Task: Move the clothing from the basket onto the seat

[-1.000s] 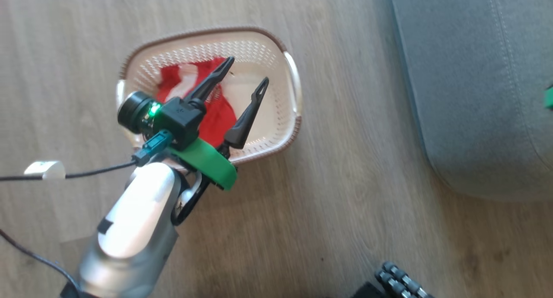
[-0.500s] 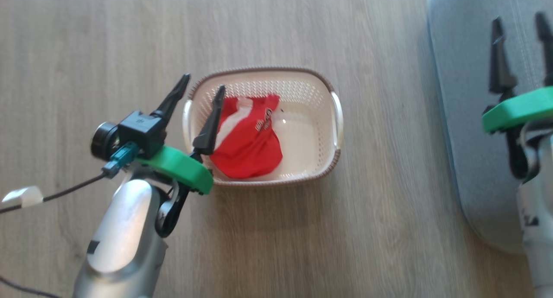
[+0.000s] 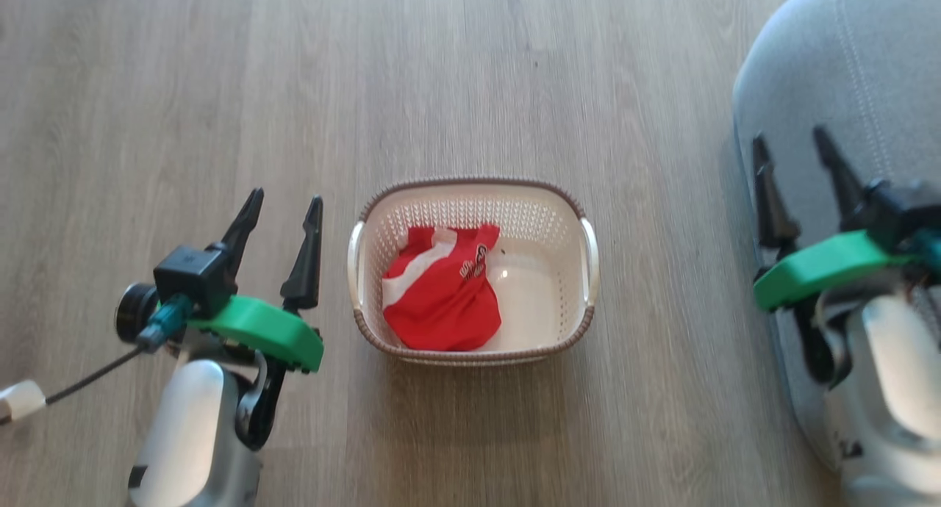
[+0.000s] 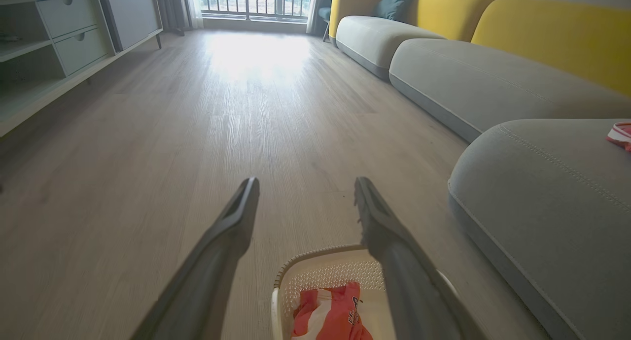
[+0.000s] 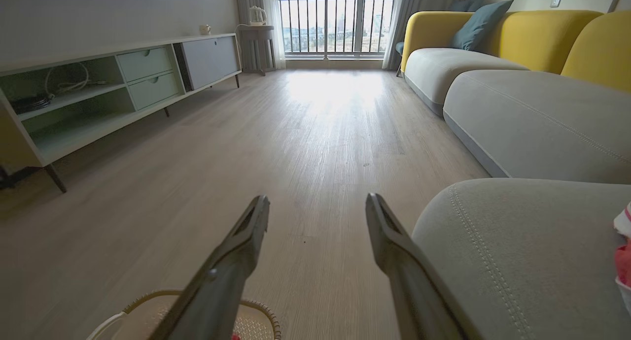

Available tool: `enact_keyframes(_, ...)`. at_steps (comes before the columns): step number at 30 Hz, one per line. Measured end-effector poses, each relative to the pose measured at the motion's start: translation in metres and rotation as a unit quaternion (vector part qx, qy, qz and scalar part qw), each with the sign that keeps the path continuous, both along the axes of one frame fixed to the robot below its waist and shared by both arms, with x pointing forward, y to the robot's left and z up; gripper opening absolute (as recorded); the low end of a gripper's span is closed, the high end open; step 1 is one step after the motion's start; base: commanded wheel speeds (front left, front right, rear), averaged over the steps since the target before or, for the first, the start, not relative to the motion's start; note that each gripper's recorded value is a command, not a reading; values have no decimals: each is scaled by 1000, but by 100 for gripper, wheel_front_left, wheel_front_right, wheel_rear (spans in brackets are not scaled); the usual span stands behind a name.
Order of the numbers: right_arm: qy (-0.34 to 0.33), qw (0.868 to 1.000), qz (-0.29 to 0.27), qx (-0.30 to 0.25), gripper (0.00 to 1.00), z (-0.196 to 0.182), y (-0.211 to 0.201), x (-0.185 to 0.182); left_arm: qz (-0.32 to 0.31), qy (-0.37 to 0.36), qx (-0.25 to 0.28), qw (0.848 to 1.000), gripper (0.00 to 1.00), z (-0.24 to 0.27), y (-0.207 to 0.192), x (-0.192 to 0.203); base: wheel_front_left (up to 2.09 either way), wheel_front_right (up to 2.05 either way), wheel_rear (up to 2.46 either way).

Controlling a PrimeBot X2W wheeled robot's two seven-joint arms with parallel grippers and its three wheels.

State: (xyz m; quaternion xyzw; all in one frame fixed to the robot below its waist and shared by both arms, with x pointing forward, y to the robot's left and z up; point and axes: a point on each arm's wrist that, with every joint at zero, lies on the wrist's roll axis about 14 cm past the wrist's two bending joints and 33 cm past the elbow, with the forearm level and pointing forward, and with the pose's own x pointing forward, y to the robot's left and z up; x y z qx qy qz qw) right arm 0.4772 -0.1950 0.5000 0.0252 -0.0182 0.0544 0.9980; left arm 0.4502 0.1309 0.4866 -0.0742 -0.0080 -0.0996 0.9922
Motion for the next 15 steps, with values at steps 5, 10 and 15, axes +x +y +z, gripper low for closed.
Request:
enact_keyframes(5,4,1000,10,10,100,-1,12,-20,29,-4,2,1000,100,6,18,-17,0,0,0)
enact_keyframes(10,-6,1000,15,23,100,7,22,-32,56,-7,5,998,100,9,35,-31,0,0,0)
enact_keyframes(15,-2,999,15,34,100,5,27,-49,77,-6,7,997,100,10,47,-44,0,0,0)
